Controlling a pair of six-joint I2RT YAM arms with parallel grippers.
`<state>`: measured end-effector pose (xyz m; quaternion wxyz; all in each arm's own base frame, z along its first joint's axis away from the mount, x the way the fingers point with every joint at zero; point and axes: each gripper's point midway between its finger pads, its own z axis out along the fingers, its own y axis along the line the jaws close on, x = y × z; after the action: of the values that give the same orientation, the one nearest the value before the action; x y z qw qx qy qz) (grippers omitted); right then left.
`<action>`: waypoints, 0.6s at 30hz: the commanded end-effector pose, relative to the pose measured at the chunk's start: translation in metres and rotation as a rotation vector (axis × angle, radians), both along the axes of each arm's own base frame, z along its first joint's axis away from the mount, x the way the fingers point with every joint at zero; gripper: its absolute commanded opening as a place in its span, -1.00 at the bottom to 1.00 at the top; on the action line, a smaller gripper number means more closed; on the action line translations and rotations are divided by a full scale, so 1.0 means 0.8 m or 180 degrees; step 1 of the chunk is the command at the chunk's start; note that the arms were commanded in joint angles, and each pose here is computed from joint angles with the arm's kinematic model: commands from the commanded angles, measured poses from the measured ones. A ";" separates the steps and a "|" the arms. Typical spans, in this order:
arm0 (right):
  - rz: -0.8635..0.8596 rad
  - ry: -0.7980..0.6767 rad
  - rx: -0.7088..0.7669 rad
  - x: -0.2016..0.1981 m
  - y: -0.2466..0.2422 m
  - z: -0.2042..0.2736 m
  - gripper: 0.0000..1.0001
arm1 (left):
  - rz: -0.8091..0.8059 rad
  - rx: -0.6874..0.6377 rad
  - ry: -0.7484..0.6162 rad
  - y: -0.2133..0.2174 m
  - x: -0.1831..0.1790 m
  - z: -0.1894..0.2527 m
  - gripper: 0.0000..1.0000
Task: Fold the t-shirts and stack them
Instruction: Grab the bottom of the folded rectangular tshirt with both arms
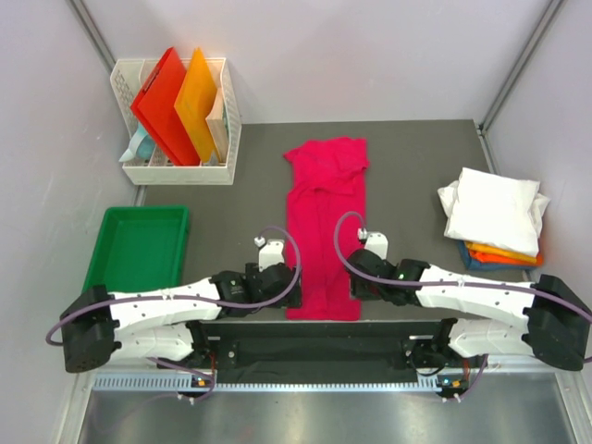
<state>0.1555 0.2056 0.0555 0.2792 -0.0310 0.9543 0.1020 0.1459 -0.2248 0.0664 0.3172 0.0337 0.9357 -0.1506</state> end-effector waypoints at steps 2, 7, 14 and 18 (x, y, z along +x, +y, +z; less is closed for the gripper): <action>-0.0207 0.0010 -0.0026 -0.006 -0.022 -0.006 -0.06 | -0.0189 -0.0076 0.0381 -0.013 -0.028 -0.028 0.86; -0.0264 -0.0023 -0.0052 -0.007 -0.032 -0.002 -0.05 | -0.0103 -0.0177 0.0459 -0.010 -0.038 -0.034 0.69; -0.0268 -0.0030 -0.0078 -0.007 -0.034 -0.004 -0.07 | -0.0060 -0.0186 0.0519 -0.004 -0.043 -0.046 0.41; -0.0269 -0.0042 -0.0059 -0.006 -0.033 -0.004 -0.07 | -0.0093 -0.0154 0.0497 -0.008 -0.040 -0.052 0.40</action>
<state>0.1453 0.1802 0.0486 0.2745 -0.0070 0.9584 0.0784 0.1100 -0.2186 0.0244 0.2351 0.0310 0.9583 -0.1593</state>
